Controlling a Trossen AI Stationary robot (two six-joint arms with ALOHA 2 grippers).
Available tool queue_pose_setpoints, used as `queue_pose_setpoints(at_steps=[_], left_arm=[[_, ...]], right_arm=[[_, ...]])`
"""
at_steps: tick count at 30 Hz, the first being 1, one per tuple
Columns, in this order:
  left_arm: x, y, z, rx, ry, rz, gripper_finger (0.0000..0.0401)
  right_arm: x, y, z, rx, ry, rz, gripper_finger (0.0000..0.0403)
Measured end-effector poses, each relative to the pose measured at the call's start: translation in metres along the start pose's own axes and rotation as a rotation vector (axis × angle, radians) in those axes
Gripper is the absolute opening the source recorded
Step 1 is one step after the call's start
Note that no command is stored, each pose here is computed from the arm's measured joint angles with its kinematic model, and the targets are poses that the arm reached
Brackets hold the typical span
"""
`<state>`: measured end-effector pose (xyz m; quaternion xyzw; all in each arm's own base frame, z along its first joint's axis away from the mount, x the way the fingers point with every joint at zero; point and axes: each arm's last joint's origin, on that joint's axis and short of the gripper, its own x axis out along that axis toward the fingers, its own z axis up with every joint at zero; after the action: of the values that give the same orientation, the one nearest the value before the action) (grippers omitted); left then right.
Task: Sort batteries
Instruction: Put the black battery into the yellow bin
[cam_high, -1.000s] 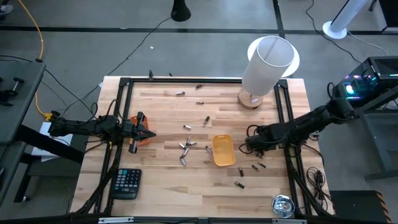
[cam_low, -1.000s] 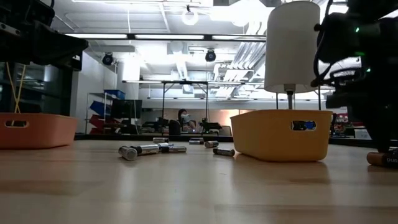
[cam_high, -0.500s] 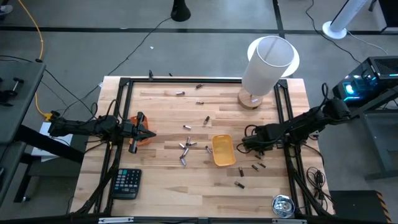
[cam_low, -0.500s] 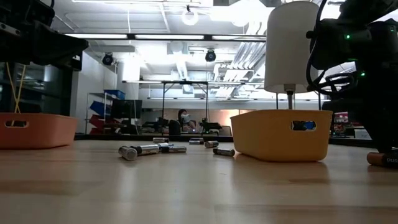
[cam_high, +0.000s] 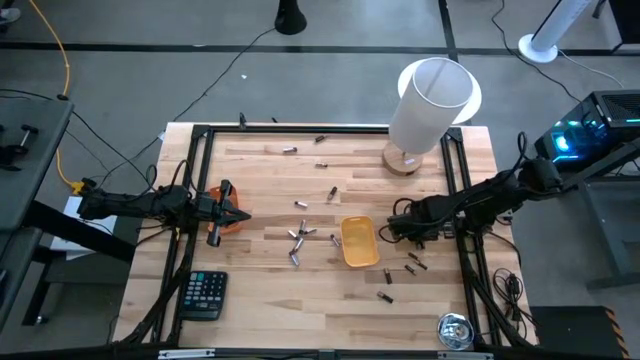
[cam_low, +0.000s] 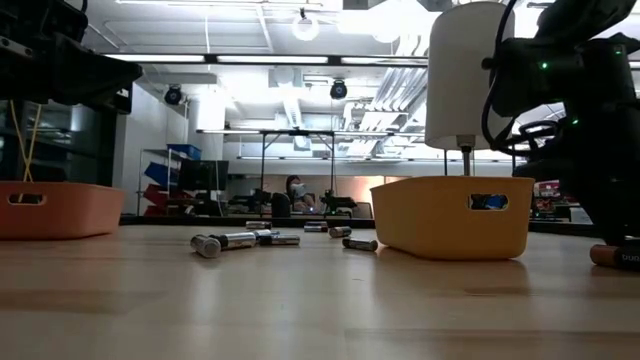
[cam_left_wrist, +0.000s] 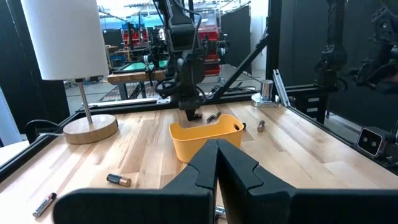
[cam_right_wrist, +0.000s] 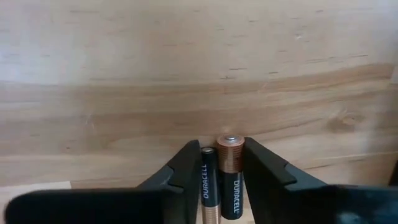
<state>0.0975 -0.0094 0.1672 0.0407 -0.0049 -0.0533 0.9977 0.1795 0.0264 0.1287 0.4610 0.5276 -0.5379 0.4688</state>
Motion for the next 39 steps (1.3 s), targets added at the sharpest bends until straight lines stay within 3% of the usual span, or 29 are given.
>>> queue_pose_setpoints(at_steps=[7,12,17,25,31,39], left_arm=[[0.0,0.0,0.0,0.0,0.0,0.0,0.0],[0.0,0.0,0.0,0.0,0.0,0.0,0.0],[0.0,0.0,0.0,0.0,0.0,0.0,0.0],[0.0,0.0,0.0,0.0,0.0,0.0,0.0],[0.0,0.0,0.0,0.0,0.0,0.0,0.0],[0.0,0.0,0.0,0.0,-0.001,0.0,0.0]], right_arm=[[-0.005,0.003,0.0,-0.013,-0.007,-0.005,0.0144],[-0.011,0.003,0.002,-0.06,-0.078,-0.03,0.0149],[-0.013,-0.006,0.0,-0.074,-0.018,-0.117,0.015],[-0.018,-0.01,-0.008,-0.105,0.028,-0.106,0.0151],[-0.019,-0.014,-0.023,-0.043,0.075,-0.12,0.0151],[-0.023,-0.03,-0.049,0.148,0.033,-0.139,0.0151]])
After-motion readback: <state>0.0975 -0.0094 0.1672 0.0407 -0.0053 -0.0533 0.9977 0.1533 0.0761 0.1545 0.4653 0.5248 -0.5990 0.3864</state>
